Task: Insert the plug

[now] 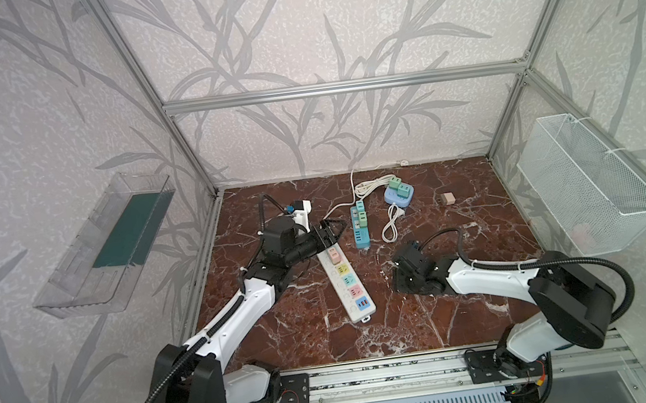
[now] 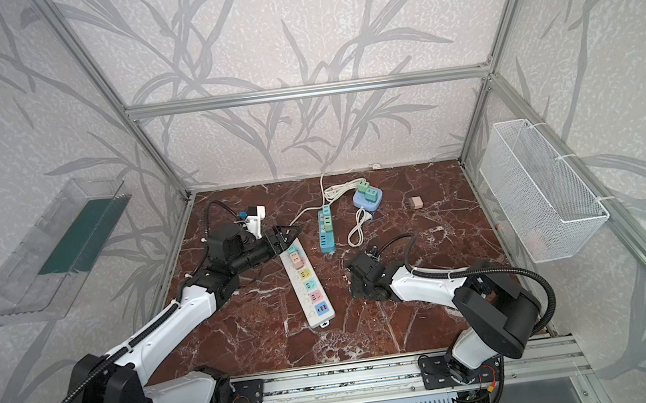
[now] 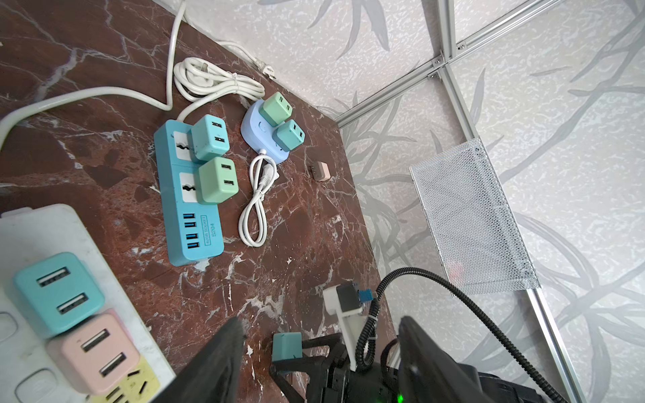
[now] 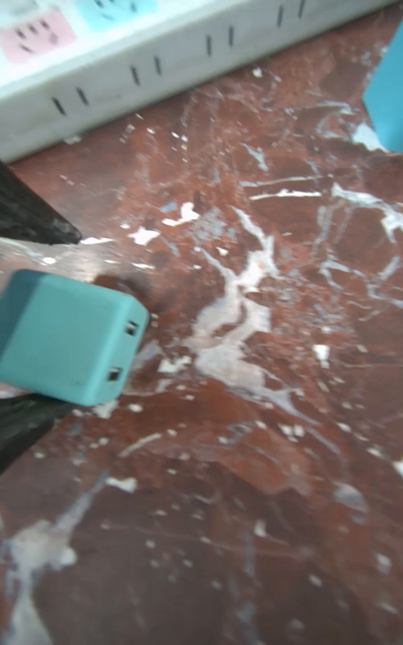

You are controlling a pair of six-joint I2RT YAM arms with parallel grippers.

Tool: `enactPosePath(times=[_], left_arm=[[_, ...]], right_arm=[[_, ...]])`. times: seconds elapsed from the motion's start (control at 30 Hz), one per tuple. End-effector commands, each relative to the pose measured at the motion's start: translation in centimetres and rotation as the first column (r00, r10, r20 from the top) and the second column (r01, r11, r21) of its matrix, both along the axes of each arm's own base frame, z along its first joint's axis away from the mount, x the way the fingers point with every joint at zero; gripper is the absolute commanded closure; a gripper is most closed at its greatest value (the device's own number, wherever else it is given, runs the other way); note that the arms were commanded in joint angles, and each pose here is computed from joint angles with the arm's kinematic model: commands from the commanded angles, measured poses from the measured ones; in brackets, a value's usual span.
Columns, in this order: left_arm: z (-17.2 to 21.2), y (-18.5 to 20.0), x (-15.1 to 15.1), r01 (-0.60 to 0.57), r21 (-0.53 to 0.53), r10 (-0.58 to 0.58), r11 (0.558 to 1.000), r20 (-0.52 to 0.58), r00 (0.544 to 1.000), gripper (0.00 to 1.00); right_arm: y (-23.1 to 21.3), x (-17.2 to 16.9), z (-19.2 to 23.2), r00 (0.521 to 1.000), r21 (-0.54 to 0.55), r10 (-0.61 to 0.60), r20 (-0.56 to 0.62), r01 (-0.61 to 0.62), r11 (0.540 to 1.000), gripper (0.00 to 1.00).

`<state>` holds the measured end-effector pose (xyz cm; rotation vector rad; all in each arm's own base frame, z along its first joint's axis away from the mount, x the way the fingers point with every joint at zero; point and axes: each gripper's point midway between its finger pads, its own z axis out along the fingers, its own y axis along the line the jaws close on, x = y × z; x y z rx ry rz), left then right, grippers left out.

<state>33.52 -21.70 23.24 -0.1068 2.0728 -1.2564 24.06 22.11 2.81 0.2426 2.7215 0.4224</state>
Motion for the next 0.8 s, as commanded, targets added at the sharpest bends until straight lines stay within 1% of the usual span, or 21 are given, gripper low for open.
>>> enactPosePath(times=[0.0, 0.1, 0.17, 0.2, 0.27, 0.3, 0.33, 0.4, 0.43, 0.47, 0.5, 0.53, 0.57, 0.6, 0.63, 0.67, 0.73, 0.77], left_arm=[[1.9, 0.3, 0.4, -0.011, 0.007, 0.011, 1.000, 0.060, 0.998, 0.29], [1.7, 0.7, 0.5, -0.031, 0.046, 0.028, 0.998, 0.060, 0.998, 0.28], [1.4, 1.3, 0.5, -0.050, 0.107, 0.043, 0.993, 0.060, 0.997, 0.26], [1.3, 1.6, 0.6, -0.064, 0.130, 0.056, 0.989, 0.060, 0.997, 0.25], [0.9, 2.2, 0.7, -0.086, 0.174, 0.077, 0.981, 0.056, 0.995, 0.17], [0.8, 2.4, 0.8, -0.097, 0.189, 0.087, 0.977, 0.058, 0.994, 0.11], [0.6, 2.7, 1.0, -0.112, 0.198, 0.104, 0.974, 0.052, 0.993, 0.01], [0.3, 2.7, 1.3, -0.125, 0.185, 0.119, 0.975, 0.041, 0.992, 0.01], [0.2, 2.3, 1.3, -0.108, 0.172, 0.105, 0.979, 0.028, 0.994, 0.01], [0.0, 1.8, 1.4, -0.077, 0.171, 0.076, 0.982, 0.013, 0.997, 0.01], [-0.2, 1.2, 1.3, -0.037, 0.176, 0.038, 0.984, -0.002, 0.999, 0.03], [-0.3, 0.5, 1.3, 0.005, 0.189, -0.003, 0.982, -0.014, 1.000, 0.07], [-0.7, -0.1, 1.0, 0.036, 0.224, -0.030, 0.974, -0.032, 0.999, 0.09], [-1.0, -0.6, 0.8, 0.051, 0.275, -0.043, 0.960, -0.035, 0.998, 0.10], [-1.6, -1.0, 0.5, 0.062, 0.358, -0.052, 0.932, -0.038, 0.998, 0.13], [-2.2, -1.3, 0.1, 0.070, 0.445, -0.059, 0.893, -0.040, 0.997, 0.15], [-3.4, -2.2, -0.7, 0.098, 0.563, -0.081, 0.820, -0.055, 0.995, 0.21], [-4.1, -2.5, -1.0, 0.110, 0.610, -0.087, 0.785, -0.067, 0.994, 0.28]], right_arm=[[2.2, -0.6, 1.7, 1.000, 0.144, 0.008, -0.004, -0.007, 0.990, 0.34], [3.2, 0.5, 3.0, 0.999, 0.219, 0.014, 0.050, -0.024, 0.975, 0.33], [3.2, 1.2, 3.9, 0.999, 0.297, 0.043, 0.026, -0.049, 0.954, 0.33], [2.6, 1.3, 4.2, 0.999, 0.283, 0.039, 0.022, -0.044, 0.958, 0.33], [0.7, 1.3, 5.0, 0.998, 0.211, 0.024, 0.060, -0.036, 0.977, 0.33], [-0.2, 1.4, 5.5, 0.996, 0.181, 0.014, 0.085, -0.030, 0.983, 0.33], [-1.3, 1.3, 5.8, 0.994, 0.146, 0.005, 0.110, -0.021, 0.989, 0.33], [-3.6, 1.2, 6.5, 0.986, 0.082, -0.017, 0.164, 0.004, 0.997, 0.33], [-4.7, 1.2, 6.9, 0.981, 0.051, -0.020, 0.191, 0.011, 0.999, 0.32], [-5.9, 1.1, 7.2, 0.977, 0.016, -0.020, 0.212, 0.017, 1.000, 0.31], [-6.8, 1.1, 7.4, 0.974, -0.013, -0.019, 0.227, 0.022, 1.000, 0.29], [-7.8, 1.2, 7.5, 0.971, -0.043, -0.019, 0.240, 0.030, 0.999, 0.27], [-8.7, 1.2, 7.7, 0.969, -0.069, -0.020, 0.246, 0.038, 0.997, 0.25], [-9.4, 1.2, 7.7, 0.968, -0.092, -0.025, 0.251, 0.050, 0.995, 0.24], [-10.2, 1.2, 7.9, 0.965, -0.115, -0.034, 0.259, 0.066, 0.991, 0.23], [-10.8, 1.2, 8.2, 0.964, -0.130, -0.031, 0.266, 0.067, 0.989, 0.22], [-11.2, 1.2, 8.6, 0.960, -0.141, 0.010, 0.278, 0.031, 0.990, 0.22], [-11.1, 1.0, 8.6, 0.961, -0.130, 0.039, 0.275, -0.003, 0.992, 0.24]])
